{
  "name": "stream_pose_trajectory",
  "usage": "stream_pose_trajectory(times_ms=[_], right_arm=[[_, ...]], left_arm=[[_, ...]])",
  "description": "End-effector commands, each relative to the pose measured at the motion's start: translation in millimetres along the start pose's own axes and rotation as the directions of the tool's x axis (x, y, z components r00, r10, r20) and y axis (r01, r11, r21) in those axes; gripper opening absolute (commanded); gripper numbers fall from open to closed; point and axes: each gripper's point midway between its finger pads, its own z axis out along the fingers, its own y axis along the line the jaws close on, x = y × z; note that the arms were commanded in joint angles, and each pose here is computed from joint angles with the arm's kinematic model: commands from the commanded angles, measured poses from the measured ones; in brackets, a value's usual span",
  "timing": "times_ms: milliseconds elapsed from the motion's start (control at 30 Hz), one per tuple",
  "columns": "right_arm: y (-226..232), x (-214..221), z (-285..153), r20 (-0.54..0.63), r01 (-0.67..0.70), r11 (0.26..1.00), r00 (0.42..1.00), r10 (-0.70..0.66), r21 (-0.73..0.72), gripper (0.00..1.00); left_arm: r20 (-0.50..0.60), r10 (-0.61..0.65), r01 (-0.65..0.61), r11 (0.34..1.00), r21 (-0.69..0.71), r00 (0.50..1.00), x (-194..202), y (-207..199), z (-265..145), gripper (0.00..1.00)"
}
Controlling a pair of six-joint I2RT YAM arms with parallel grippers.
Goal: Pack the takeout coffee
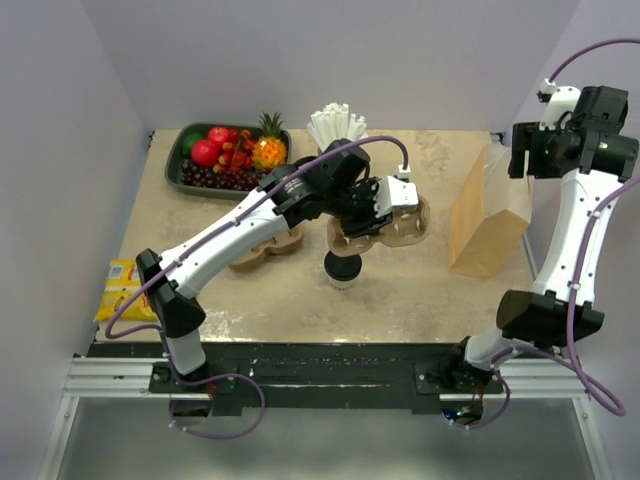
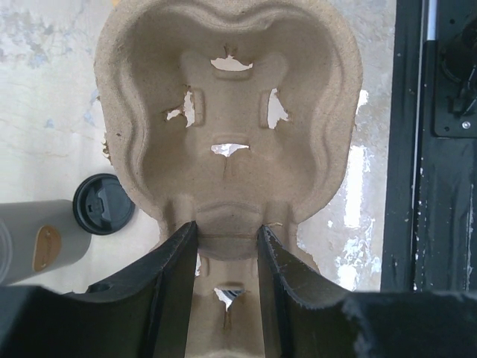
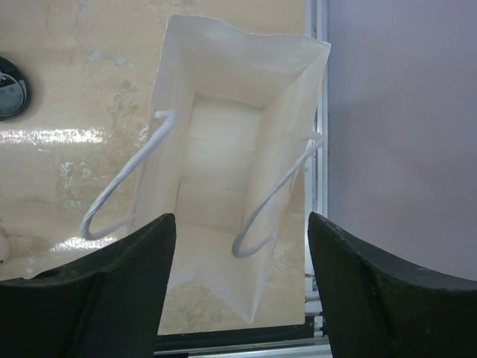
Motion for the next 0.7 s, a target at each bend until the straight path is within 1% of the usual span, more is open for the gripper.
stream_pose_trajectory(times_ms=[0, 67, 100, 133, 200, 233, 267, 300, 333, 367, 400, 467, 500, 533, 567, 667], right_arm=[[0, -3, 3, -0.001, 0.023, 1.0, 1.0, -0.023, -0.021, 0.66], [0, -8, 2, 0.011, 0.047, 0.998, 0.999, -0.047, -0.03, 0.59], [2, -11, 0, 0.02, 0.06, 0.997, 0.998, -0.059, -0.041, 0.5], [4, -13, -4, 0.033, 0.071, 0.996, 0.997, -0.07, -0.05, 0.46], [11, -16, -12, 0.051, 0.104, 0.991, 0.994, -0.1, -0.087, 0.41], [15, -16, -14, 0.055, 0.112, 0.988, 0.993, -0.106, -0.107, 0.4], [26, -13, -19, 0.064, 0.141, 0.976, 0.989, -0.132, -0.167, 0.39], [32, -11, -21, 0.067, 0.155, 0.969, 0.987, -0.145, -0.191, 0.32], [39, -9, -22, 0.075, 0.17, 0.96, 0.985, -0.157, -0.224, 0.31], [47, -2, -21, 0.075, 0.205, 0.943, 0.979, -0.191, -0.262, 0.31], [61, -3, -26, 0.104, 0.241, 0.924, 0.97, -0.219, -0.296, 0.23], [76, 0, -29, 0.127, 0.311, 0.89, 0.95, -0.284, -0.333, 0.19], [88, 0, -33, 0.148, 0.357, 0.868, 0.934, -0.325, -0.345, 0.11], [95, -1, -36, 0.165, 0.38, 0.854, 0.925, -0.343, -0.356, 0.08], [100, -1, -39, 0.182, 0.409, 0.836, 0.912, -0.367, -0.366, 0.0], [108, -1, -47, 0.215, 0.452, 0.806, 0.892, -0.398, -0.382, 0.0]], left_arm=[[0.11, 0.039, -0.028, 0.994, -0.104, 0.993, -36, 12, -39, 0.18], [0.105, 0.04, -0.028, 0.993, -0.117, 0.994, -35, 14, -41, 0.18], [0.108, 0.045, -0.03, 0.99, -0.134, 0.993, -36, 16, -46, 0.18], [0.106, 0.047, -0.032, 0.989, -0.143, 0.993, -36, 16, -48, 0.18], [0.106, 0.061, -0.043, 0.985, -0.169, 0.992, -37, 19, -56, 0.18], [0.101, 0.067, -0.048, 0.983, -0.176, 0.993, -33, 20, -56, 0.18], [0.099, 0.083, -0.064, 0.98, -0.188, 0.992, -33, 21, -58, 0.18], [0.101, 0.095, -0.074, 0.977, -0.199, 0.99, -33, 21, -62, 0.18], [0.092, 0.101, -0.081, 0.977, -0.198, 0.991, -29, 21, -60, 0.18], [0.089, 0.118, -0.098, 0.974, -0.202, 0.989, -29, 22, -61, 0.18], [0.085, 0.122, -0.102, 0.974, -0.204, 0.989, -28, 22, -61, 0.18], [0.079, 0.136, -0.117, 0.97, -0.213, 0.987, -28, 24, -62, 0.17], [0.081, 0.144, -0.123, 0.968, -0.217, 0.986, -29, 25, -64, 0.17], [0.082, 0.151, -0.13, 0.966, -0.224, 0.985, -30, 26, -65, 0.17], [0.081, 0.166, -0.143, 0.961, -0.234, 0.983, -31, 28, -66, 0.17], [0.091, 0.189, -0.157, 0.947, -0.28, 0.978, -37, 34, -73, 0.17]])
